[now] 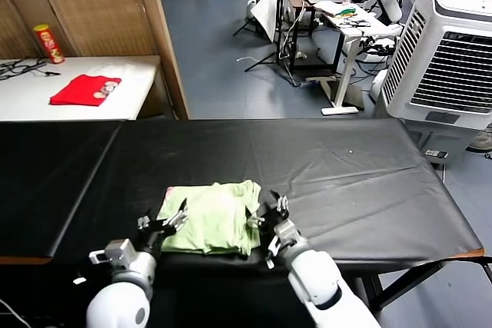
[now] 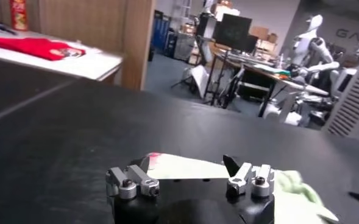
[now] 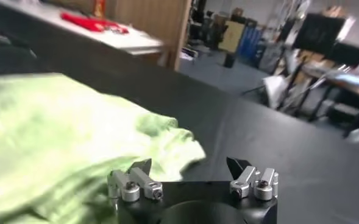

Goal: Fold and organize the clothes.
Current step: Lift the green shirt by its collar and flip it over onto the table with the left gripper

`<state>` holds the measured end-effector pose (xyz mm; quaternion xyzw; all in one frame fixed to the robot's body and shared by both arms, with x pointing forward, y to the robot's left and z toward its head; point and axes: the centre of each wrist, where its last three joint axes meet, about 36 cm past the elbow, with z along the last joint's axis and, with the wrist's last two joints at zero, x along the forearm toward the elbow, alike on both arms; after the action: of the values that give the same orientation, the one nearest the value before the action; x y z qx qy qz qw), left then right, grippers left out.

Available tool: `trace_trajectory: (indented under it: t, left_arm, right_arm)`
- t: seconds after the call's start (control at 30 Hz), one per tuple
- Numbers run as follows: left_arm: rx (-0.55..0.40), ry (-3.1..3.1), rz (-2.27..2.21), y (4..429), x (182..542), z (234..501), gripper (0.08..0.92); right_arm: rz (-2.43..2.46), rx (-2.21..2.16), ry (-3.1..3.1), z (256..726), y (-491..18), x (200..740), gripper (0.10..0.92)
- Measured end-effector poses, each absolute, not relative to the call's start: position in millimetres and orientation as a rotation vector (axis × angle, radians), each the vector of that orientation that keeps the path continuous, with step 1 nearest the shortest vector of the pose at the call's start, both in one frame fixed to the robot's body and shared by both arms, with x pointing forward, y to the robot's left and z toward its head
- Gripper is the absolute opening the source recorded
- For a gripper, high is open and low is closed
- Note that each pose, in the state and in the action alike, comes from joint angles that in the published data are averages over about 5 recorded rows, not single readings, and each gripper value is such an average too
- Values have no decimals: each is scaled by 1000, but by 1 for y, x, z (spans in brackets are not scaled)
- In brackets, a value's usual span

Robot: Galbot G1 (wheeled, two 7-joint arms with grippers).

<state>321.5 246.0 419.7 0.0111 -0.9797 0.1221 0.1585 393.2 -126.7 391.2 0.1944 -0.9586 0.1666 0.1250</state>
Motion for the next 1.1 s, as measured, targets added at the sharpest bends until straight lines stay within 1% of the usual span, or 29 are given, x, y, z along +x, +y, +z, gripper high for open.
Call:
trace_trajectory:
  t: [0.13,0.27,0.53,0.6,0.63,0.73,0.77,0.97,1.0,1.07,1.1]
  left_arm:
    - [58,-2758,486,258,323,409,798]
    - [67,-2705,674,272,323,403,798]
    - [56,-2586,992,291,325,394,796]
    - [59,-2564,1048,294,327,391,777]
    - [60,-2552,1074,296,328,390,752]
    - [60,-2526,1122,299,330,387,619]
    - [58,-2523,1127,300,330,386,553]
    - [35,-2548,1092,299,329,390,226]
    - [36,-2560,1073,298,329,392,184]
    - [44,-2592,1028,297,329,395,146]
    - [51,-2613,997,296,329,396,142]
  right_arm:
    - [376,562,-2841,400,-130,389,798]
    - [259,575,-2873,415,-138,382,798]
    - [178,584,-2934,430,-149,369,798]
    - [170,582,-2937,431,-150,366,798]
    - [168,581,-2938,431,-150,365,798]
    - [160,575,-2938,431,-151,363,798]
    - [158,574,-2938,431,-151,362,798]
    - [144,567,-2939,431,-149,360,798]
    - [144,566,-2940,431,-148,360,798]
    - [150,557,-2942,431,-148,359,798]
    - [155,551,-2943,431,-148,359,798]
